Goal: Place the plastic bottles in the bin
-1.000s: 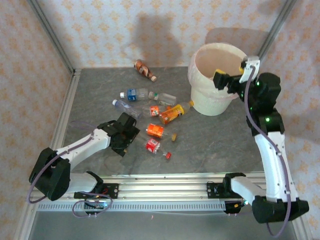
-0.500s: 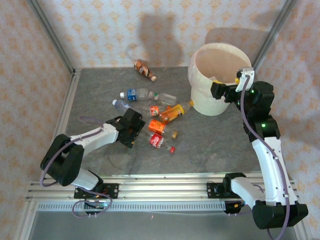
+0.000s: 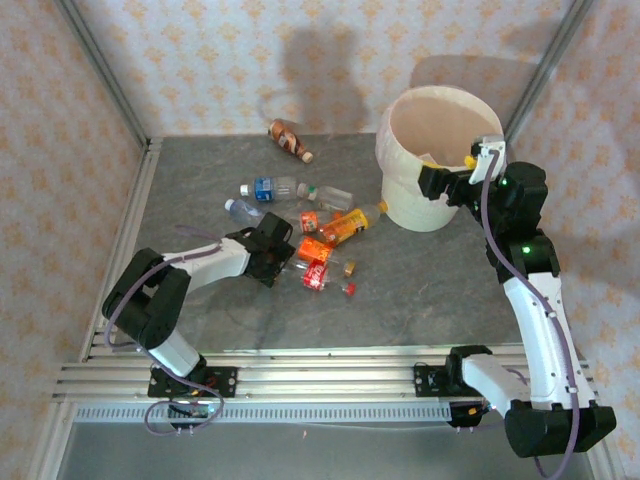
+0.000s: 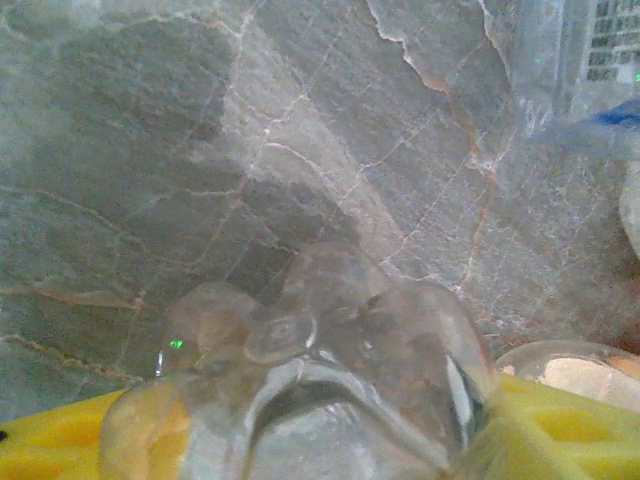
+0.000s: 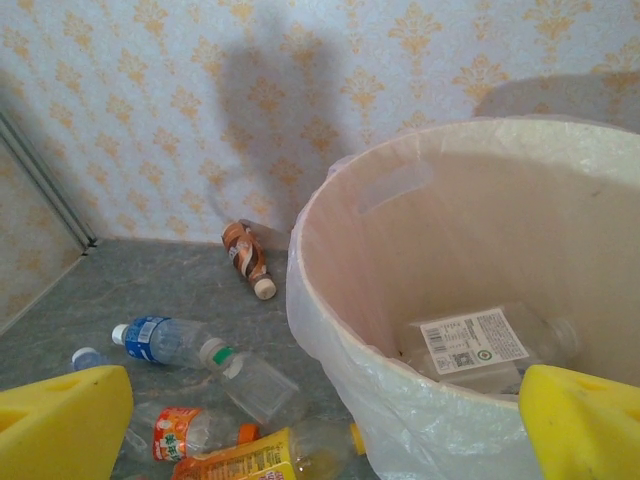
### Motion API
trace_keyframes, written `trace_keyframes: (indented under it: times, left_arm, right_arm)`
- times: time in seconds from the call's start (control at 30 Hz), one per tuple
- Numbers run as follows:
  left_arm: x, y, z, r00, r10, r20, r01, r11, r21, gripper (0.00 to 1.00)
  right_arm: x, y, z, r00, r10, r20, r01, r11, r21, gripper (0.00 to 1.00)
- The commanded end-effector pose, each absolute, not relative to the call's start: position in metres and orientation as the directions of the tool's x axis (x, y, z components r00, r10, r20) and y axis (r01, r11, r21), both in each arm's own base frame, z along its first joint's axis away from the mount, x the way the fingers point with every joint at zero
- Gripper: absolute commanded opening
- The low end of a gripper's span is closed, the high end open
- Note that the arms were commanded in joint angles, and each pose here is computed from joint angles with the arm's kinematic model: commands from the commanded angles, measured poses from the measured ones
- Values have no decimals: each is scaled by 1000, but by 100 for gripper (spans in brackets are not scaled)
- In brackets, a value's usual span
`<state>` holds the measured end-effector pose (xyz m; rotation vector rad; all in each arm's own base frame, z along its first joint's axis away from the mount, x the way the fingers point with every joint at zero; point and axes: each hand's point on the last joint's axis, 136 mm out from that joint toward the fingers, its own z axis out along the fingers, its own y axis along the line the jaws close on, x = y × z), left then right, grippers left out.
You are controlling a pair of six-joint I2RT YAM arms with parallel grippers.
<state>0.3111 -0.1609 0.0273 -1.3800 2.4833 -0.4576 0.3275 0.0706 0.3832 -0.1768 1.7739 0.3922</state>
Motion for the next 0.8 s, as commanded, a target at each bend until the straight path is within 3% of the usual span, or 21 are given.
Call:
trace_keyframes:
  times: [0.0,0.2,0.47,0.67,0.77]
  left_arm:
    - [315,-160,30,-545,-830,-113,-745,542,-388,63]
    - [317,-154,46,-637,-749,-182,-674,656,-340,48]
    - [317,-153,63,-743,-637,-205,-558,759,-335,41]
    - [337,-160,112,-786,-534,-312,-411,828,-382,37]
    - [352,-165,152,-769,-485,-416,-312,853,-418,35]
  right_arm:
    - [324,77,397,-206,106,-973,-360,916,176,99]
    - [326,81,399,-204,129,-970,-383,902,201,99]
    - [335,81,397,-216,157,-964,-374,898,230,99]
    - [327,85,416,-105,173,-979,-420,885,201,99]
    - [324,89,417,-112,159,-981,-441,877,192,99]
